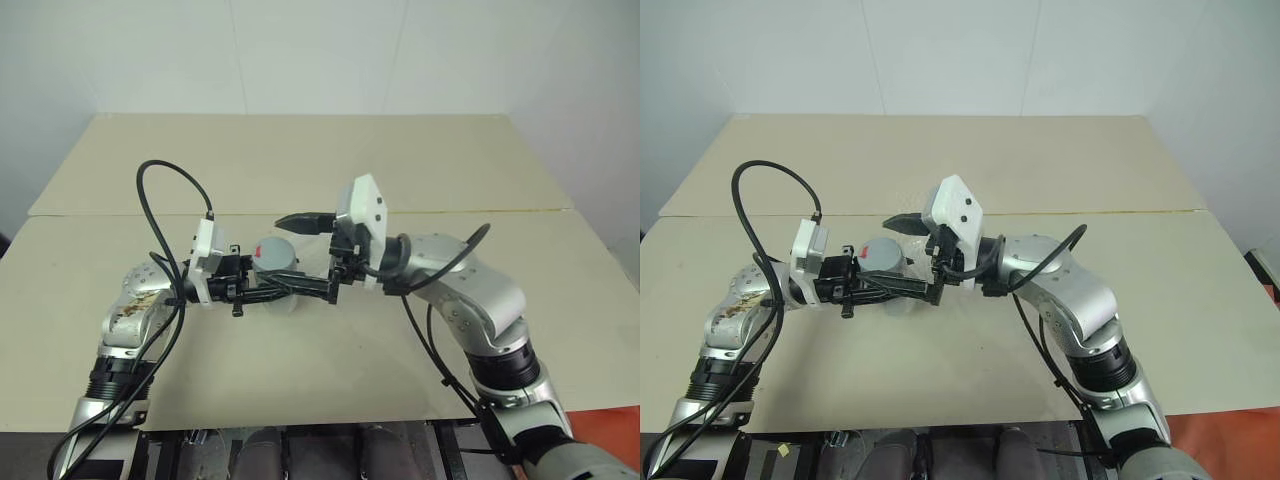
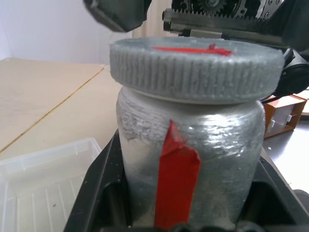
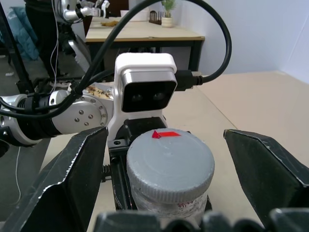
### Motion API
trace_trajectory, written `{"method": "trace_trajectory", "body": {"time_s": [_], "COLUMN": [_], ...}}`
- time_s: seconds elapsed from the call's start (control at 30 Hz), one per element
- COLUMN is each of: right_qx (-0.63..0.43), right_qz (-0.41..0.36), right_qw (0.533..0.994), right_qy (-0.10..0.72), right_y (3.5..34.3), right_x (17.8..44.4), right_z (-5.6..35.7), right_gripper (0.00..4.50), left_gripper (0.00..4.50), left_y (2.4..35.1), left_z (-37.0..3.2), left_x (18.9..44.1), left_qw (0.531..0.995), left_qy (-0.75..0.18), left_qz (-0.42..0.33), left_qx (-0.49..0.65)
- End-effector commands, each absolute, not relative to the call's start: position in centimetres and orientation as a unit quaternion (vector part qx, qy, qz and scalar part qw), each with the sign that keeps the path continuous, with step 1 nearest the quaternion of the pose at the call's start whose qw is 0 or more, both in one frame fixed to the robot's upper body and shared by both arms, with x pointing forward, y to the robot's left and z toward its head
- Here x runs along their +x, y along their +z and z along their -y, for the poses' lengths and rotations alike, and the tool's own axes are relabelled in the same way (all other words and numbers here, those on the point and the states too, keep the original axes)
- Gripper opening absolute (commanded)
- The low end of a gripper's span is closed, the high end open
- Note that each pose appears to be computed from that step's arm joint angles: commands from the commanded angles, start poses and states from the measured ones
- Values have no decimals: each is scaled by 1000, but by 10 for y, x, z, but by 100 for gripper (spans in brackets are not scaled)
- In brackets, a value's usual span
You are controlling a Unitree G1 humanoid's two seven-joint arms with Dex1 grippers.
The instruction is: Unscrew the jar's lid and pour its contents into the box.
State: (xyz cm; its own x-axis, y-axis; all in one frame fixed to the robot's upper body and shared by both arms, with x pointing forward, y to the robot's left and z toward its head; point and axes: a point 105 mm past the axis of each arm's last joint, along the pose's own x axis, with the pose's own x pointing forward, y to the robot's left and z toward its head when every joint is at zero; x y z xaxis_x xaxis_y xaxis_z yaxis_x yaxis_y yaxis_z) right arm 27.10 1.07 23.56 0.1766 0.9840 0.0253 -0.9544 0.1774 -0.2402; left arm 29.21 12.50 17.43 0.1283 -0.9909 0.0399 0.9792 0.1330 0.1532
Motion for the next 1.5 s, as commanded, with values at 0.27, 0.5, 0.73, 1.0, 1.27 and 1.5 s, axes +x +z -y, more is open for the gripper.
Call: {"method": "trace_trajectory", "body": {"time_s": [0.27,0.5,0.73,1.0,1.27,1.5], "right_qx": [-91,-91,-90,-89,-81,-75], "right_qz": [111,118,118,111,116,134], "right_qw": [758,757,755,752,750,748], "right_qy": [636,636,639,644,646,645], "right_y": [246,248,249,247,251,264], "right_x": [271,271,270,269,268,270], "right_z": [-19,-20,-21,-22,-21,-11], "right_gripper": [444,444,444,272,272,272], "left_gripper": [194,194,194,194,194,194], "left_y": [186,186,186,186,185,172], "left_z": [-123,-124,-125,-125,-127,-130], "left_x": [289,288,288,288,288,290], "left_qw": [745,746,746,746,746,744], "left_qy": [-659,-658,-658,-658,-658,-664], "left_qz": [90,89,88,88,85,54], "left_qx": [57,58,57,58,59,50]}}
